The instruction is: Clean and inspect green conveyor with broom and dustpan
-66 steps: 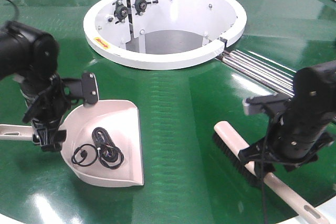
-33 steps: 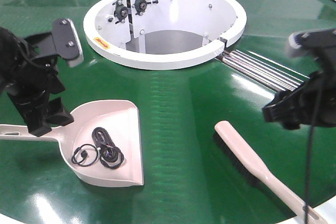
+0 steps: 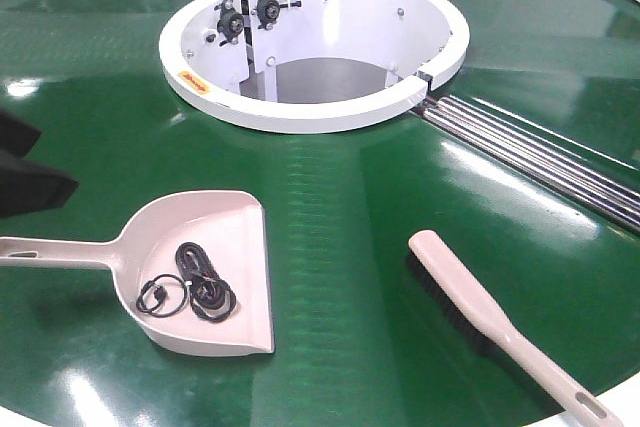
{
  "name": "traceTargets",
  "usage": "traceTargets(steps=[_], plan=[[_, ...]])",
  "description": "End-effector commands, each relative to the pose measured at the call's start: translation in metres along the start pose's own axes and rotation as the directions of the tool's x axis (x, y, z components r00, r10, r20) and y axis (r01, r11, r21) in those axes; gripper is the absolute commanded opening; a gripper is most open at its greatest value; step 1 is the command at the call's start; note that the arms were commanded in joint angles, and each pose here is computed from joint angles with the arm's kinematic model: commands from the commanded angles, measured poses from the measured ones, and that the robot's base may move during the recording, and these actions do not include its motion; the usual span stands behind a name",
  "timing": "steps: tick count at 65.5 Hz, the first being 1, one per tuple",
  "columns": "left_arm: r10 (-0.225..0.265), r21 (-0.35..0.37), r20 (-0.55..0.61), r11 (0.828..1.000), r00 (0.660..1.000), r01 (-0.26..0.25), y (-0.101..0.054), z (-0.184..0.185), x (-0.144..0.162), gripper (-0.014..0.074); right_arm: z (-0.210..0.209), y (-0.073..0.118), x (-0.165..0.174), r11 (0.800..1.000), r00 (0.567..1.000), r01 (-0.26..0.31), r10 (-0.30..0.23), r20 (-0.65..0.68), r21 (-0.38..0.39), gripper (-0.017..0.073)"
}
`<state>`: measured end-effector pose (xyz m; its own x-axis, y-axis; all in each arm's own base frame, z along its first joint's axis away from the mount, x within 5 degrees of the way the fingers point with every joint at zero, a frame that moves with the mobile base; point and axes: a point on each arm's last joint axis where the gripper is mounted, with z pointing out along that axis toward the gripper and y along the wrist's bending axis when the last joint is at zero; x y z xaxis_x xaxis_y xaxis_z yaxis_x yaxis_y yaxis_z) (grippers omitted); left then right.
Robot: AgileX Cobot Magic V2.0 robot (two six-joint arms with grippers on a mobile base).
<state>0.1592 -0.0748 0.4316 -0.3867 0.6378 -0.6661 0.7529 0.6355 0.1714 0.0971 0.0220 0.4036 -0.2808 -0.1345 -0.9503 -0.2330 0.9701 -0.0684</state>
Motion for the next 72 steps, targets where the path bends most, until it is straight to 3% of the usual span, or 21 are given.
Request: traceTargets(steps=[1,10,19,29,38,46,56,61,68,72], plan=[[-0.021,-0.028,0.139,0.999,0.99,0.025,-0.013,-0.018,0.004,0.0358,-0.018,-0.002,0.006,0.999,0.989,0.027,-0.03,0.148,0.022,0.0456],[-0.039,-0.079,0.276,0.995,0.96,0.063,-0.032,-0.028,0.032,0.0358,-0.033,0.001,0.045,1.0,0.968,0.021,-0.024,0.248,0.016,0.0456],[-0.044,-0.139,0.49,0.982,0.871,0.128,-0.057,-0.041,0.067,0.0358,-0.047,0.002,0.081,1.0,0.937,0.014,-0.019,0.348,0.016,0.0456],[-0.006,-0.25,0.645,0.943,0.764,0.219,-0.069,-0.025,0.114,0.0358,-0.047,0.005,0.115,1.0,0.892,0.018,-0.023,0.452,0.016,0.0456],[0.006,-0.317,0.706,0.897,0.708,0.308,-0.069,0.012,0.152,0.0358,-0.021,0.01,0.14,1.0,0.894,0.031,-0.029,0.448,0.002,0.0456],[-0.017,-0.335,0.722,0.866,0.692,0.371,-0.066,0.038,0.171,0.0358,-0.007,0.011,0.147,0.999,0.909,0.037,-0.031,0.415,-0.006,0.0456],[-0.038,-0.329,0.719,0.861,0.694,0.388,-0.066,0.047,0.178,0.0321,-0.002,0.012,0.146,0.999,0.921,0.035,-0.028,0.39,-0.012,0.0414],[-0.04,-0.328,0.716,0.863,0.697,0.385,-0.066,0.047,0.178,0.0213,-0.001,0.012,0.146,0.999,0.923,0.036,-0.029,0.383,-0.012,0.0331],[-0.04,-0.327,0.715,0.863,0.698,0.385,-0.066,0.047,0.178,-0.0012,-0.001,0.012,0.147,0.999,0.924,0.035,-0.028,0.382,-0.012,0.0126],[-0.041,-0.326,0.715,0.863,0.698,0.385,-0.066,0.047,0.178,-0.0008,-0.001,0.012,0.147,0.999,0.924,0.035,-0.028,0.382,-0.012,-0.001]])
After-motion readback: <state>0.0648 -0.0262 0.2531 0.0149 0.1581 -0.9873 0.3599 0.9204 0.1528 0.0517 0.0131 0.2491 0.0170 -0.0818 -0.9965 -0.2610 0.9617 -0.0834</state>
